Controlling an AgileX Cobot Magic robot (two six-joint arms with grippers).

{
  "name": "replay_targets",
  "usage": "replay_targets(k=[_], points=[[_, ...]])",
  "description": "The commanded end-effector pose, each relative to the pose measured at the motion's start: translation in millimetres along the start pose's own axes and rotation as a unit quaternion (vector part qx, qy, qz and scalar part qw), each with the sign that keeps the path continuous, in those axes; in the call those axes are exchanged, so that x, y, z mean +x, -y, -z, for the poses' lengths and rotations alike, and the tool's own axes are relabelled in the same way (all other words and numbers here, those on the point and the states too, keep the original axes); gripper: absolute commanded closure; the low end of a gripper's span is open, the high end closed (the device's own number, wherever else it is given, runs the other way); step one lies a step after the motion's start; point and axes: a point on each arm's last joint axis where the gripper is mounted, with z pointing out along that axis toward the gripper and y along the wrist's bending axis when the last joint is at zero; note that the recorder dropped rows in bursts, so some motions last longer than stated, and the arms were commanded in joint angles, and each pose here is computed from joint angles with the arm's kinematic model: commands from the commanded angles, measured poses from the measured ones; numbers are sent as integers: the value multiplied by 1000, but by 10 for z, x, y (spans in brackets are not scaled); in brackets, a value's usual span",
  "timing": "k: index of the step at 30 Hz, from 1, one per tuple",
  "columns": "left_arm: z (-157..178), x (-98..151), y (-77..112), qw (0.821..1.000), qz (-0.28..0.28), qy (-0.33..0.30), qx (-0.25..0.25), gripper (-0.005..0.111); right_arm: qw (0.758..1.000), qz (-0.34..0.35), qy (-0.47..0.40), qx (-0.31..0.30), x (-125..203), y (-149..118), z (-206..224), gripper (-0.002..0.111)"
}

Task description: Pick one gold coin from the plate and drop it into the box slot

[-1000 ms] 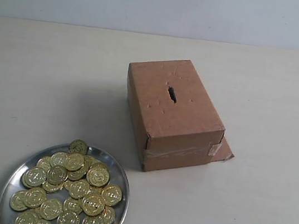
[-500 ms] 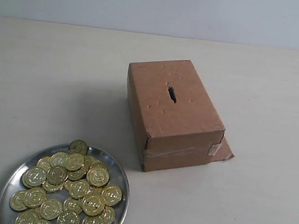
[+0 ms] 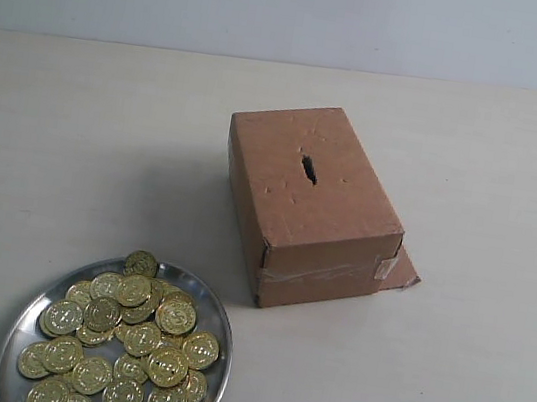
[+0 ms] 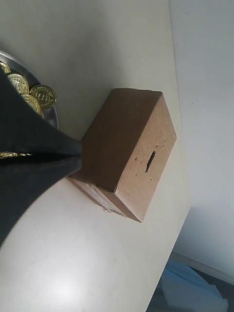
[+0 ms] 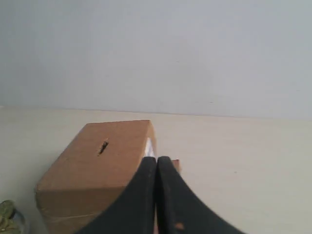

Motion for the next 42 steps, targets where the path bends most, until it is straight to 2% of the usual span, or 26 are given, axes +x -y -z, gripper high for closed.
replay_targets(k=[1, 5, 9, 42], points=[[7, 3, 0, 1000, 0, 4, 1, 107, 996, 7, -22, 86, 80, 103, 59, 108], [7, 3, 0, 1000, 0, 4, 1, 107, 987, 8, -50, 152, 132, 178, 81, 108], [7, 3, 0, 1000, -1, 4, 1, 107, 983, 9, -50, 178, 132, 207, 91, 108], [7, 3, 0, 1000, -1, 4, 1, 107, 981, 33, -56, 182, 137, 213, 94, 108]])
